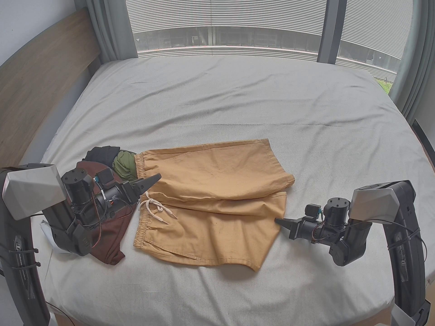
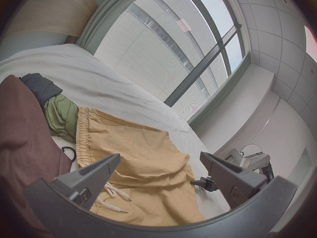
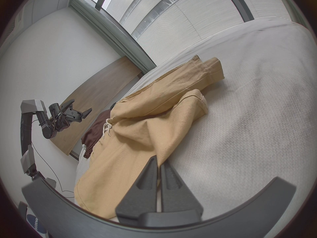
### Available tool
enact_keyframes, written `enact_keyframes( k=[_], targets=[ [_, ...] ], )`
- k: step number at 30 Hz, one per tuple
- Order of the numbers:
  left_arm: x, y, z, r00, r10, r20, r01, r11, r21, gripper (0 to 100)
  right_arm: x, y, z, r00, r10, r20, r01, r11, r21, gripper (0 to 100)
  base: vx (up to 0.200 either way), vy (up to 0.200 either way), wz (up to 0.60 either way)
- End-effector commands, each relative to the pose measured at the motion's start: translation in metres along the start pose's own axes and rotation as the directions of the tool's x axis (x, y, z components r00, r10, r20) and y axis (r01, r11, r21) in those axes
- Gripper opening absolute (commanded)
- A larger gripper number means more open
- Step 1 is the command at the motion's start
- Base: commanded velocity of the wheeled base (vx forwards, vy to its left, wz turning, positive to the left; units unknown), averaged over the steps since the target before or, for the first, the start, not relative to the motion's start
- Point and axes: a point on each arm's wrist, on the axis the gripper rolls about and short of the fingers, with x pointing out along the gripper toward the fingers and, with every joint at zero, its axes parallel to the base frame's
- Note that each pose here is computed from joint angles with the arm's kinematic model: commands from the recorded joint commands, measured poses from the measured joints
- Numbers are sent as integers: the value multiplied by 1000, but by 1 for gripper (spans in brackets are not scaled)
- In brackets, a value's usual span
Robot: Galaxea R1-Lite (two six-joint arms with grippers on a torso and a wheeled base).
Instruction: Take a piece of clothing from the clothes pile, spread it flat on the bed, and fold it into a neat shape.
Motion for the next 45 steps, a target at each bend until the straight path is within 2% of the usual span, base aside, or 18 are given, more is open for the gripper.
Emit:
enact_keyframes(
  k=[1, 7, 16, 21, 29, 39, 45],
  targets=[
    [1, 3, -4, 1000, 4, -9, -4, 1000, -7, 100, -12, 7, 9, 1000, -8, 3, 8, 1000, 2, 0, 0, 0, 0],
    [1, 4, -5, 1000, 5, -11, -5, 1000, -10, 100, -28, 17, 29, 999, -14, 29, 14, 1000, -4, 0, 0, 0, 0],
    [1, 4, -6, 1000, 7, -14, -7, 1000, -13, 100, -16, 29, 22, 1000, 26, 7, -26, 1000, -13, 0, 0, 0, 0],
    [2, 6, -9, 1000, 11, -21, -11, 1000, -18, 100, 12, 35, 13, 997, 81, 4, -81, 996, -46, 0, 0, 0, 0],
    [2, 7, -11, 1000, 13, -27, -13, 1000, -20, 100, 39, 49, 14, 991, 134, -13, -135, 988, -74, 0, 0, 0, 0],
    [2, 7, -11, 1000, 12, -26, -12, 1000, -21, 100, 57, 55, 12, 985, 173, -2, -172, 980, -99, 0, 0, 0, 0],
    [2, 7, -12, 1000, 13, -29, -14, 1000, -24, 100, 63, 65, 6, 981, 189, -30, -191, 977, -96, 0, 0, 0, 0]
  ],
)
